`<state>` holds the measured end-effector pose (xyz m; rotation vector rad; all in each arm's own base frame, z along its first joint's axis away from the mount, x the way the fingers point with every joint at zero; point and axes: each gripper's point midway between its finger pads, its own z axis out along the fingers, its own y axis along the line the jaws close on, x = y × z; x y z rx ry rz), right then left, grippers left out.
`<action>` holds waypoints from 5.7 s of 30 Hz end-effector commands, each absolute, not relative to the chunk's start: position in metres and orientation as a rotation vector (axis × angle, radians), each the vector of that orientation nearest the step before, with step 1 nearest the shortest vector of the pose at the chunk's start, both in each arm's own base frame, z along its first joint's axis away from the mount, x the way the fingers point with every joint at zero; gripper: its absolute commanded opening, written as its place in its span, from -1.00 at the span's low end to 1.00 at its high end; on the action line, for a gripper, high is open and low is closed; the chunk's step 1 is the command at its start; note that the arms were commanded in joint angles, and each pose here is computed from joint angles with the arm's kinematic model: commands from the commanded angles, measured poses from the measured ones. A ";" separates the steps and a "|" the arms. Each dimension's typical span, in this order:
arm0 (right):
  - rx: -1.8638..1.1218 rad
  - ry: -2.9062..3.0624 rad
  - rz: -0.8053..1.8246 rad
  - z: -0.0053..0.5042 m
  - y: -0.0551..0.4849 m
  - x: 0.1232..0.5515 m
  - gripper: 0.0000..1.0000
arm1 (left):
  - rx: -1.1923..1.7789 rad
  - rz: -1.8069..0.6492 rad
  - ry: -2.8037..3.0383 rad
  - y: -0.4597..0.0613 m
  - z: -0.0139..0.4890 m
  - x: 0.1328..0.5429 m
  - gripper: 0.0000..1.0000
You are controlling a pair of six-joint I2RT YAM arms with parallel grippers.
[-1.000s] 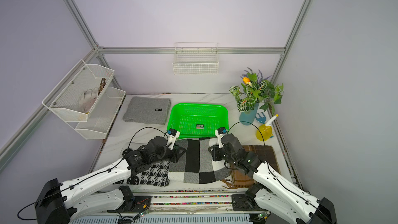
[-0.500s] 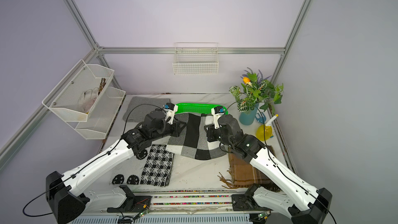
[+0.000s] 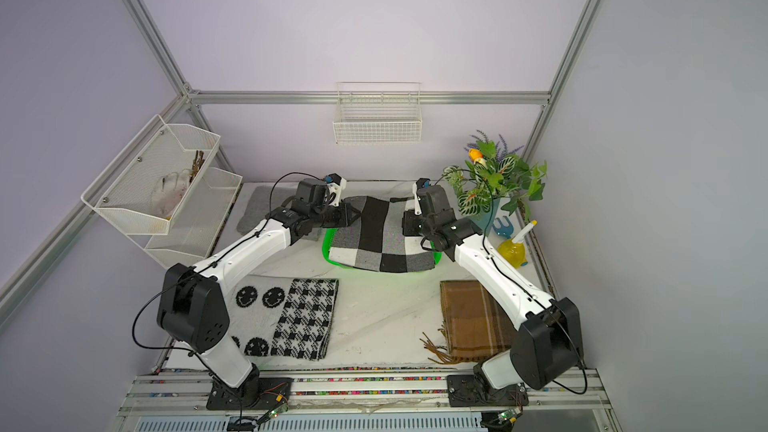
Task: Put the folded scarf in the basket
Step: Pick up the scarf at the center of the board, then place the scarf in the basket, then move the scarf to the center of the board.
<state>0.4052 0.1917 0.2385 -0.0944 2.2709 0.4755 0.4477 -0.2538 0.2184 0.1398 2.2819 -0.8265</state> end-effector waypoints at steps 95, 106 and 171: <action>-0.113 2.377 -0.209 0.081 0.164 0.498 -0.60 | 0.108 -0.570 2.257 -0.259 0.099 0.521 -0.30; -0.080 2.392 -0.338 0.073 0.137 0.490 -0.62 | 0.044 -0.544 2.346 -0.228 0.059 0.524 -0.35; -0.725 2.421 1.172 0.076 0.411 0.201 0.24 | -0.324 -0.384 2.435 -0.078 0.082 0.284 -0.89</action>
